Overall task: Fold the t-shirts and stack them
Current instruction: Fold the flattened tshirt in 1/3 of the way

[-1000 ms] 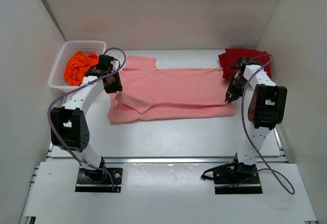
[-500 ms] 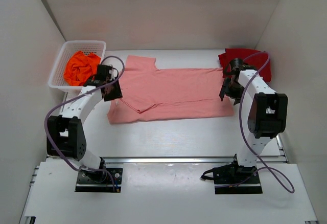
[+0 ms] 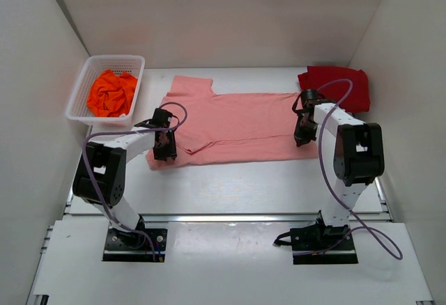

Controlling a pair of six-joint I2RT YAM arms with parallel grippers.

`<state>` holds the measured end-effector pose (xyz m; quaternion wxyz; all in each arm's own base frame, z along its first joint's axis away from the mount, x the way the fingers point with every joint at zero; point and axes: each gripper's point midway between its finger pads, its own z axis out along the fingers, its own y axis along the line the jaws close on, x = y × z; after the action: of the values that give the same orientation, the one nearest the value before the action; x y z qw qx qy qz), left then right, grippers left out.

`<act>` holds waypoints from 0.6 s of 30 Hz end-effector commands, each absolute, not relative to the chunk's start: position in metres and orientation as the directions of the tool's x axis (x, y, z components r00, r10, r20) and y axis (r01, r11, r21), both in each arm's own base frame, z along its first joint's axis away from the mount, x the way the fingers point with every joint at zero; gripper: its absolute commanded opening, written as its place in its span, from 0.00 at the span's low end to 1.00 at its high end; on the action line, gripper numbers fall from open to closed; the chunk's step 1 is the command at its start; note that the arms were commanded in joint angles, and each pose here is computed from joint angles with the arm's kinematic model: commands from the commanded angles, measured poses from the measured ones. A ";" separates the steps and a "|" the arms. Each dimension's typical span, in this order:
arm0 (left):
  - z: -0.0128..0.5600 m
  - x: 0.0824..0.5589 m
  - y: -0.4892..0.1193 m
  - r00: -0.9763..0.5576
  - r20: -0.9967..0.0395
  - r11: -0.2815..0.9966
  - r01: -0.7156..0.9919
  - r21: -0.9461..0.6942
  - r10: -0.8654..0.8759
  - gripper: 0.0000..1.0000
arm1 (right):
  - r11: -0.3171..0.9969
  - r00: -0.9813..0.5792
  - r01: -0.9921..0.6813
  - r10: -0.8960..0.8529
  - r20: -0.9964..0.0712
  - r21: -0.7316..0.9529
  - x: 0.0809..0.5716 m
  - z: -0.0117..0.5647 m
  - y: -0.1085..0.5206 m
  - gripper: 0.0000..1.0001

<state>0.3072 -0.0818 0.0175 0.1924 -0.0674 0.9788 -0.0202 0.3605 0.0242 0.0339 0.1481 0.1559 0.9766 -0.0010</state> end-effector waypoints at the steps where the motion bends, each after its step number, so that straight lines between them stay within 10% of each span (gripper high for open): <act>1: 0.014 0.310 -0.083 -0.919 -0.369 0.991 -0.126 -0.053 -0.136 0.47 | 0.941 -0.917 0.334 0.336 -0.218 0.043 0.348 0.018 0.036 0.00; 18: 0.051 0.235 -0.071 -0.924 -0.357 0.988 -0.093 -0.126 -0.133 0.46 | 0.913 -0.914 0.405 0.405 -0.017 -0.044 0.200 0.018 0.045 0.00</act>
<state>0.2379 -0.0672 0.0270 0.1676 -0.0625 0.9833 -0.0319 0.2298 0.0476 0.0152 0.0380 0.1962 0.9798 -0.0056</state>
